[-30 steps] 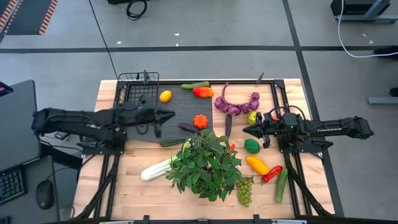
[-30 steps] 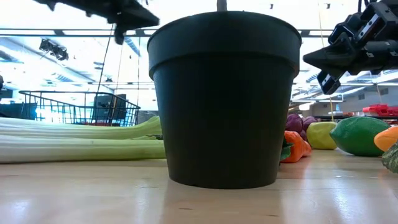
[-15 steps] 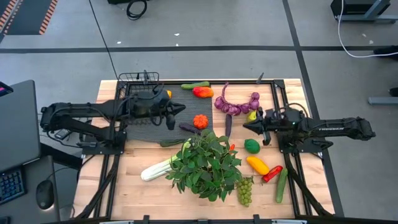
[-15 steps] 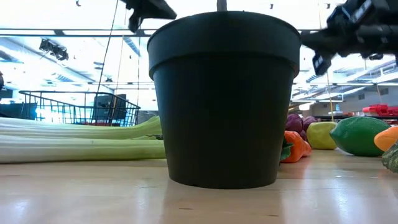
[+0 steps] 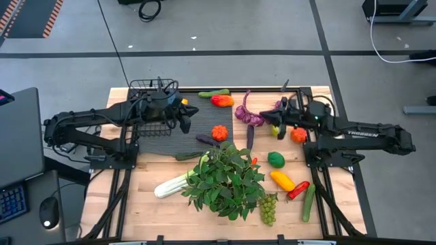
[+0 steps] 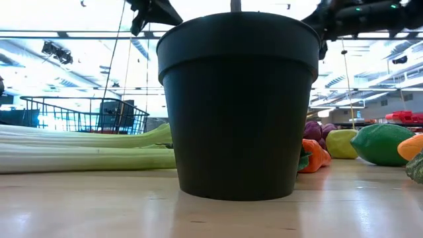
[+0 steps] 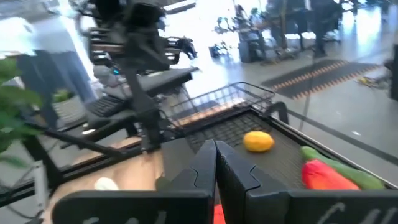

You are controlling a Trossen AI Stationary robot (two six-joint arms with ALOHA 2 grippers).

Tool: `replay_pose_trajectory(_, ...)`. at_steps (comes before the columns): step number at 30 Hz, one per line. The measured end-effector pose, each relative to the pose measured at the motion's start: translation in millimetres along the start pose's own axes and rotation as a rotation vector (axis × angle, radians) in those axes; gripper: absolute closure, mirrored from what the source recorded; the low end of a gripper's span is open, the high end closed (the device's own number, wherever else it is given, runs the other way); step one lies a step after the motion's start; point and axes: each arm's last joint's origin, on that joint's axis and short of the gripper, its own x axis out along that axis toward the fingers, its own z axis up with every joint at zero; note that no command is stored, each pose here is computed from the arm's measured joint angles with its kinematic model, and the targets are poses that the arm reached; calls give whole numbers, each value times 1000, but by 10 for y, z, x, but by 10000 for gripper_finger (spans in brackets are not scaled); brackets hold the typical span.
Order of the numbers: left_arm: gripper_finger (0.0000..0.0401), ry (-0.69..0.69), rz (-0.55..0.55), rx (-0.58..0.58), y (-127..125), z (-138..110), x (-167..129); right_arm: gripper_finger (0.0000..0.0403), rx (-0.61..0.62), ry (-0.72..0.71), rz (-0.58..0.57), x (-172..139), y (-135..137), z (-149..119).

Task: Build produce basket
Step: Put the left violet eggplant into the wire basket

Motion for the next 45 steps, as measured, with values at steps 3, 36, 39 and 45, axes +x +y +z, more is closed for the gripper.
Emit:
replay_pose_trajectory(3,362,4,-11,-32,-25,-11,-6,387,6,53,-47,125,-34,120)
replay_pose_trajectory(36,299,52,-29,-22,-25,-47,-93,387,449,195,-200,761,-264,361)
replay_pose_trajectory(39,273,63,-15,-43,-3,-53,-89,386,465,204,-209,753,-286,354)
replay_pose_trajectory(45,219,58,16,-89,61,-29,-76,366,507,256,-250,710,-401,319)
